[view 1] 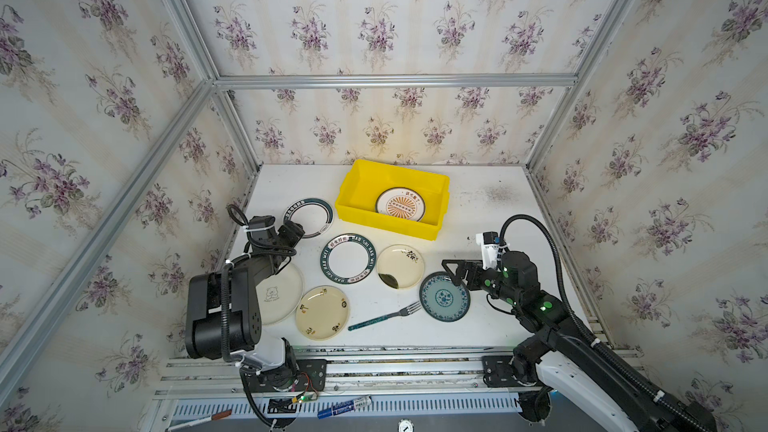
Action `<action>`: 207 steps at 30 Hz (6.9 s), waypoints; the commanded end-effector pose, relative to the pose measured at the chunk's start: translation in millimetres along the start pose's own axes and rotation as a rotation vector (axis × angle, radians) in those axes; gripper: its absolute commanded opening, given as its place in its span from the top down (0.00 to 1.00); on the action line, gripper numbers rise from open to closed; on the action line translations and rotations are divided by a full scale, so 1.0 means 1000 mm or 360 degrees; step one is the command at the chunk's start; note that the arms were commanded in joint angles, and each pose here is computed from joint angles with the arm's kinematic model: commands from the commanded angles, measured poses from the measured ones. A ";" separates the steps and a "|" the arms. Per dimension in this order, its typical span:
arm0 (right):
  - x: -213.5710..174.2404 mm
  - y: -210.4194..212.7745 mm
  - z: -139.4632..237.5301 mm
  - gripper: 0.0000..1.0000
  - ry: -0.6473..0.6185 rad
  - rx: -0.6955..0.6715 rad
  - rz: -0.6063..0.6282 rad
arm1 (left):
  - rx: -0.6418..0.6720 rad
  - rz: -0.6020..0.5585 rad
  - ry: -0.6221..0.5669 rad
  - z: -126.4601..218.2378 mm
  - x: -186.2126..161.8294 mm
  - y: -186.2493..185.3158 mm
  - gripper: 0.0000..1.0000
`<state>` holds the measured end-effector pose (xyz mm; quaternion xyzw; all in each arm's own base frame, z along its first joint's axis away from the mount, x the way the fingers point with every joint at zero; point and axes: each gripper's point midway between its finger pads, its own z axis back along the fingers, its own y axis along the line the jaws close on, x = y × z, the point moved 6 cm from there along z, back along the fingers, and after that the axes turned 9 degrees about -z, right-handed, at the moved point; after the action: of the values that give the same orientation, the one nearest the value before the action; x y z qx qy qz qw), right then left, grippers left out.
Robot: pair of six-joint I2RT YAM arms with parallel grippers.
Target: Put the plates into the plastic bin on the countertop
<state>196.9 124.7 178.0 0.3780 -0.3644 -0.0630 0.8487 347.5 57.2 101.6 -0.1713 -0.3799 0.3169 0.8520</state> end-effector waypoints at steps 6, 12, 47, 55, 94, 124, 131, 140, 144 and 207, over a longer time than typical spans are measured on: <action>0.002 0.000 -0.001 0.01 -0.0030 -0.0003 -0.0031 | -0.0014 0.0027 -0.0038 -0.010 0.007 0.000 0.35; 0.004 -0.001 -0.002 0.01 -0.0043 -0.0018 -0.0014 | 0.0009 0.0050 -0.0020 -0.015 0.006 0.003 0.35; 0.008 -0.006 -0.012 0.01 -0.0024 -0.0106 0.0069 | 0.0103 0.0192 0.0116 -0.045 0.009 0.009 0.65; 0.010 -0.006 -0.011 0.01 -0.0040 -0.0122 0.0078 | 0.0113 0.0196 0.0132 -0.048 0.010 0.009 0.80; 0.024 0.010 0.005 0.01 -0.0047 -0.0146 0.0095 | -0.0076 0.0246 -0.0254 0.013 0.044 -0.018 1.00; 0.026 0.025 0.012 0.01 0.0032 -0.0084 -0.0078 | -0.0579 -0.0512 -0.0400 0.128 0.004 -0.156 1.00; 0.018 0.022 0.022 0.02 0.0075 -0.0116 -0.0202 | -0.0660 -0.0553 -0.0181 0.089 -0.017 -0.191 1.00; 0.008 0.020 0.034 0.01 0.0033 -0.0037 -0.0290 | -0.0724 -0.0614 -0.0050 0.043 -0.024 -0.240 1.00; 0.009 0.017 0.042 0.04 0.0033 -0.0127 -0.0310 | -0.0682 -0.0675 -0.0021 0.017 -0.026 -0.250 1.00; -0.027 -0.049 0.038 0.01 0.0213 -0.0638 -0.0176 | -0.0607 -0.1181 0.0170 0.038 -0.060 -0.306 0.00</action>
<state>154.4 73.3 144.8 0.2054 -0.2524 -0.1632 0.9314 424.9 -209.9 249.9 -0.1934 -0.4144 -0.0999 0.8837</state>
